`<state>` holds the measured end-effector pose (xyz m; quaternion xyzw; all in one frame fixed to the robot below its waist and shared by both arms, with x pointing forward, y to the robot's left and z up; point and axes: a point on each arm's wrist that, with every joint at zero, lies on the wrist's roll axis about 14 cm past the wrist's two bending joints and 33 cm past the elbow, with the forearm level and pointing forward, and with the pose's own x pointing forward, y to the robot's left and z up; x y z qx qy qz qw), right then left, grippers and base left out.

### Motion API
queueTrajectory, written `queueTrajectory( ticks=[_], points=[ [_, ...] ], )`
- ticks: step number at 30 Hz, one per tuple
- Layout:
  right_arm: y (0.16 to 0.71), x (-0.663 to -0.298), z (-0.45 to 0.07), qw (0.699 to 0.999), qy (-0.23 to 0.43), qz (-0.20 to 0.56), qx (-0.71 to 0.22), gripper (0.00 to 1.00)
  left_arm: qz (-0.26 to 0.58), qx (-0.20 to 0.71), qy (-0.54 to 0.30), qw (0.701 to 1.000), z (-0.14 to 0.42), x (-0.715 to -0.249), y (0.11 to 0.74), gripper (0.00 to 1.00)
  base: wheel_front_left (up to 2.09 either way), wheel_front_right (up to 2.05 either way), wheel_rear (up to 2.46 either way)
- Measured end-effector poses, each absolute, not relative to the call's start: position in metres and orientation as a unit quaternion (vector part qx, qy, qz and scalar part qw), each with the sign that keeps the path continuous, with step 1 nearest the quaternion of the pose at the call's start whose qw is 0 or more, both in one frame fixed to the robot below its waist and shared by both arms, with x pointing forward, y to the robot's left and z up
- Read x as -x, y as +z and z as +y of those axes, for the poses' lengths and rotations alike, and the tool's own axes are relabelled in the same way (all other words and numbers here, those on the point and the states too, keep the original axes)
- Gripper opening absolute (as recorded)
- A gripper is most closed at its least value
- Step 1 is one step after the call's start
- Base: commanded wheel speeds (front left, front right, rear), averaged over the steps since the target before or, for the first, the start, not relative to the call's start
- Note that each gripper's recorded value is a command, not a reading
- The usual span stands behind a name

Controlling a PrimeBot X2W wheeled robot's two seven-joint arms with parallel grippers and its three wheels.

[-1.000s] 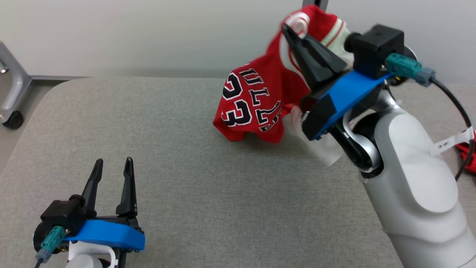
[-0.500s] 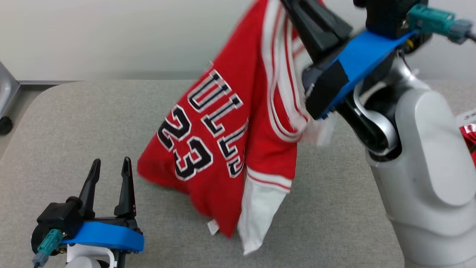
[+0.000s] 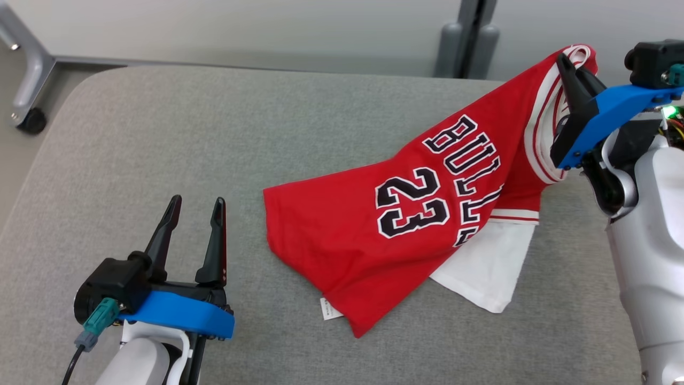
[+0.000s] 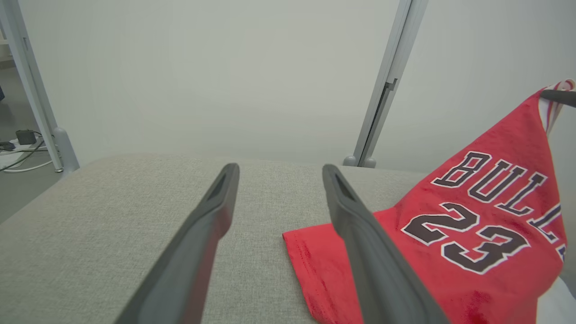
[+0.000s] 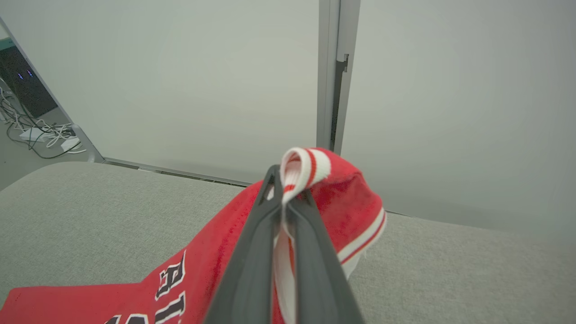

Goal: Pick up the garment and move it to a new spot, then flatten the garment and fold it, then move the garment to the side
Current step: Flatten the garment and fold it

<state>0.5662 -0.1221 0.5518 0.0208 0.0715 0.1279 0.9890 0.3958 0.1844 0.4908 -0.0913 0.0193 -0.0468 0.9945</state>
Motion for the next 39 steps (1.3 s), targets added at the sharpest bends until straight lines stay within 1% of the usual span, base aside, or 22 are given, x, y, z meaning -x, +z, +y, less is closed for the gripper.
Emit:
queueTrajectory(
  ticks=[1, 2, 6, 8, 10, 13, 19, 25, 27, 29, 33, 36, 39],
  points=[
    [0.547, -0.573, -0.12, 0.988, 0.129, 0.076, -0.026, 0.84, 0.022, 0.089, -0.044, 0.995, 0.187, -0.397, 0.489, 1.0, 0.0, 0.0, 0.0],
    [0.54, -0.578, -0.116, 0.988, 0.131, 0.083, -0.028, 1.0, 0.025, 0.088, -0.042, 0.995, 0.188, -0.397, 0.486, 1.0, 0.0, 0.0, 0.0],
    [0.507, -0.584, -0.098, 0.981, 0.147, 0.123, -0.032, 1.0, 0.038, 0.085, -0.031, 0.995, 0.196, -0.398, 0.477, 1.0, 0.0, 0.0, 0.0],
    [0.489, -0.577, -0.089, 0.975, 0.157, 0.156, -0.033, 1.0, 0.041, 0.084, -0.028, 0.995, 0.197, -0.398, 0.475, 1.0, 0.0, 0.0, 0.0],
    [0.483, -0.57, -0.089, 0.972, 0.159, 0.172, -0.032, 1.0, 0.036, 0.084, -0.027, 0.995, 0.198, -0.398, 0.477, 1.0, 0.0, 0.0, 0.0],
    [0.47, -0.549, -0.095, 0.965, 0.161, 0.204, -0.023, 1.0, 0.028, 0.084, -0.033, 0.996, 0.195, -0.397, 0.482, 1.0, 0.0, 0.0, 0.0],
    [0.474, -0.507, -0.101, 0.964, 0.181, 0.196, 0.0, 1.0, 0.02, 0.084, -0.05, 0.995, 0.185, -0.396, 0.489, 1.0, 0.0, 0.0, 0.0],
    [0.454, -0.457, -0.132, 0.965, 0.146, 0.217, -0.02, 1.0, 0.009, 0.086, -0.064, 0.994, 0.175, -0.393, 0.498, 1.0, 0.0, 0.0, 0.0],
    [0.441, -0.441, -0.128, 0.962, 0.134, 0.231, -0.053, 1.0, 0.006, 0.087, -0.066, 0.994, 0.174, -0.392, 0.5, 1.0, 0.0, 0.0, 0.0],
    [0.426, -0.429, -0.124, 0.959, 0.125, 0.246, -0.065, 1.0, 0.007, 0.088, -0.065, 0.994, 0.174, -0.392, 0.499, 1.0, 0.0, 0.0, 0.0],
    [0.412, -0.428, -0.133, 0.958, 0.098, 0.263, -0.057, 1.0, 0.014, 0.089, -0.062, 0.994, 0.175, -0.393, 0.495, 1.0, 0.0, 0.0, 0.0],
    [0.397, -0.428, -0.138, 0.953, 0.087, 0.288, -0.029, 1.0, 0.017, 0.088, -0.058, 0.994, 0.179, -0.396, 0.493, 1.0, 0.0, 0.0, 0.0],
    [0.381, -0.427, -0.128, 0.942, 0.098, 0.317, -0.043, 1.0, 0.02, 0.089, -0.052, 0.994, 0.182, -0.397, 0.49, 1.0, 0.0, 0.0, 0.0]
  ],
)
